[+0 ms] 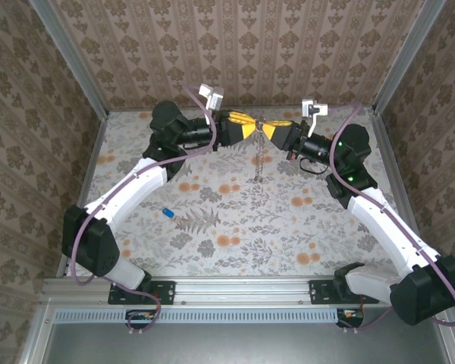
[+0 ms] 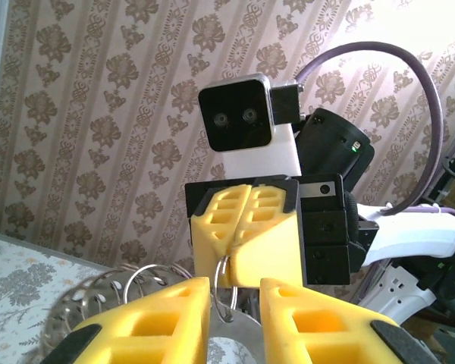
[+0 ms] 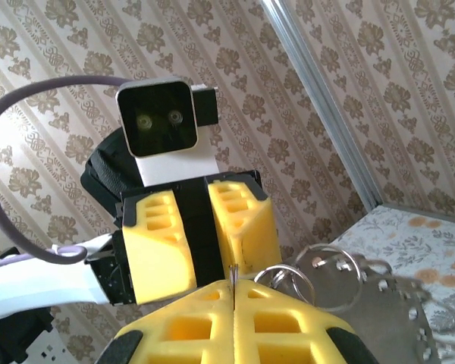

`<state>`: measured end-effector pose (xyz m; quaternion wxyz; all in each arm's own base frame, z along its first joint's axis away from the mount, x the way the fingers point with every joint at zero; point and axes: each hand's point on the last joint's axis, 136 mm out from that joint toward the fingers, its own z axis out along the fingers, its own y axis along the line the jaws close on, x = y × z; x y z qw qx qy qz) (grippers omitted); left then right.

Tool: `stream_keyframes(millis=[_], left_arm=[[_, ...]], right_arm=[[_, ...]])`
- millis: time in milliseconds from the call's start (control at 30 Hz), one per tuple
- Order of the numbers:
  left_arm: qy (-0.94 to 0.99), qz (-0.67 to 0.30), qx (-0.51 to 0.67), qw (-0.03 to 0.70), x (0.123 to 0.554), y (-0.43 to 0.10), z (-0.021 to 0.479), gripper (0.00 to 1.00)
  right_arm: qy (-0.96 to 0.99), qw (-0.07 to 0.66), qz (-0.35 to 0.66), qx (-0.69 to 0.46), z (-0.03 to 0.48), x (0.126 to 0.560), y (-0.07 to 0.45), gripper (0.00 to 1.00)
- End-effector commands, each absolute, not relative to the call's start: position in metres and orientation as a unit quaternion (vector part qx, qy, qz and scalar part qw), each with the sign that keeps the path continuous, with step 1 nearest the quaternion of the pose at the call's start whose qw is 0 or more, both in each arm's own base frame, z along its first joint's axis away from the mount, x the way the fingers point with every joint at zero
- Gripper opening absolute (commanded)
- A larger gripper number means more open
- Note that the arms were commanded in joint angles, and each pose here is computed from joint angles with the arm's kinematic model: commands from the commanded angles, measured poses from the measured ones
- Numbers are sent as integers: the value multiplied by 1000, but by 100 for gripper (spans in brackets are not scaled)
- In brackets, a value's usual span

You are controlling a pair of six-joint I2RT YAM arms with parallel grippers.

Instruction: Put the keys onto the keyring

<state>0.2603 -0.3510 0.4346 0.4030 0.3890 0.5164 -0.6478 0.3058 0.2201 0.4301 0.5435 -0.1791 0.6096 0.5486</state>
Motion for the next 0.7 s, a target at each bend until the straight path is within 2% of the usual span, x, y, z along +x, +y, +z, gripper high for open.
stream_keyframes(millis=[0,667], left_arm=[[502,-666,386,394,259,-352,435,24],[469,-711,362,379,260,-357,440,24]], right_arm=[[578,579,548,-175,452,303,214,0],[579,573,556,-164,448,310,215,0]])
